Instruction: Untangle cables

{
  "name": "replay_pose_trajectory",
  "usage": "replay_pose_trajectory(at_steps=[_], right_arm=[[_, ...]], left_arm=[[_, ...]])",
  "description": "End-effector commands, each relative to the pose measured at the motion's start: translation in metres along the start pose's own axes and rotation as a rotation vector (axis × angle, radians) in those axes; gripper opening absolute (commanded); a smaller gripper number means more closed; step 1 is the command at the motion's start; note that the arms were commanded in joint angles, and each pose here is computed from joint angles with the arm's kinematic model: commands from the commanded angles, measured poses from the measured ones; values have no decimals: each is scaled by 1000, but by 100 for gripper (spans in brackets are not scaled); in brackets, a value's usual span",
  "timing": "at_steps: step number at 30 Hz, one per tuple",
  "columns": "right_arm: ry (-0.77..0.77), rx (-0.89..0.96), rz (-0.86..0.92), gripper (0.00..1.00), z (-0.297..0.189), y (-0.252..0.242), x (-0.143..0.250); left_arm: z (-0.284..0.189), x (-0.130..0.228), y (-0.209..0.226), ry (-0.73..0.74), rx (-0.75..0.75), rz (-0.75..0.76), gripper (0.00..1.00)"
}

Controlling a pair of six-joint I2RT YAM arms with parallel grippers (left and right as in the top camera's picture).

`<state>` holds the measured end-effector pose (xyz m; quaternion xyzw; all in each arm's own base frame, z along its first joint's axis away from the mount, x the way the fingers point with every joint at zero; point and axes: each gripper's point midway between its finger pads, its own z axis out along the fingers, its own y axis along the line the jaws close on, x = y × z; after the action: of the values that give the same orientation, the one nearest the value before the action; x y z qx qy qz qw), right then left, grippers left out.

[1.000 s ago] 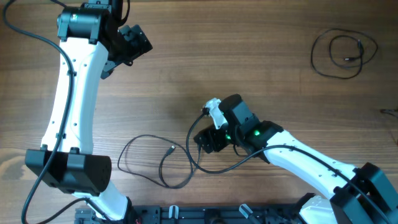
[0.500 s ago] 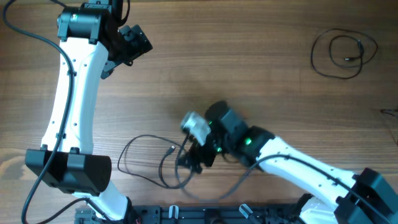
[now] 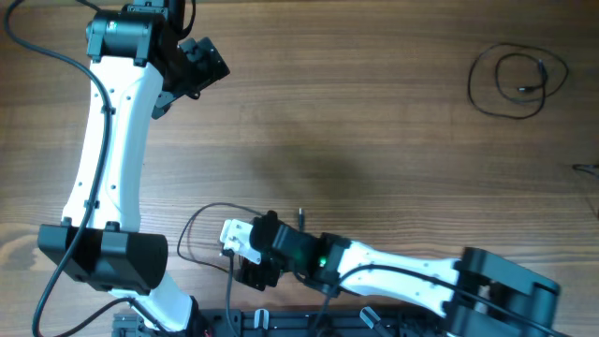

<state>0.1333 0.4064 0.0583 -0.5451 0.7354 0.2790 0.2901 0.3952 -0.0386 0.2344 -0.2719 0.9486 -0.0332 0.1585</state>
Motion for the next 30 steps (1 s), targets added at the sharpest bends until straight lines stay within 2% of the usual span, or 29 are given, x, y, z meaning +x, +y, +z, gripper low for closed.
replay_pose_trajectory(at_steps=[1, 5, 8, 11, 13, 19, 24, 26, 27, 28, 30], right_arm=[[82, 15, 36, 80, 27, 9, 6], [153, 60, -23, 80, 38, 33, 7], [177, 239, 93, 79, 38, 16, 13], [169, 285, 167, 80, 36, 5, 13], [162, 315, 224, 75, 34, -2, 14], [217, 257, 320, 65, 44, -3, 29], [314, 209, 321, 62, 59, 10, 43], [371, 230, 361, 48, 67, 2, 48], [391, 226, 373, 31, 70, 0, 49], [409, 223, 395, 25, 72, -4, 51], [426, 226, 475, 18, 74, -16, 53]], left_arm=[[-6, -1, 1, -18, 2, -8, 100], [-6, -1, 1, -18, 2, -8, 100], [-6, -1, 1, -18, 2, -8, 100], [-6, -1, 1, -18, 2, -8, 100], [-6, -1, 1, -18, 2, -8, 100], [-6, -1, 1, -18, 2, -8, 100], [-6, -1, 1, -18, 2, -8, 100], [-6, -1, 1, -18, 2, -8, 100], [-6, -1, 1, -18, 2, -8, 100], [-6, -1, 1, -18, 2, -8, 100], [-6, -1, 1, -18, 3, -8, 100]])
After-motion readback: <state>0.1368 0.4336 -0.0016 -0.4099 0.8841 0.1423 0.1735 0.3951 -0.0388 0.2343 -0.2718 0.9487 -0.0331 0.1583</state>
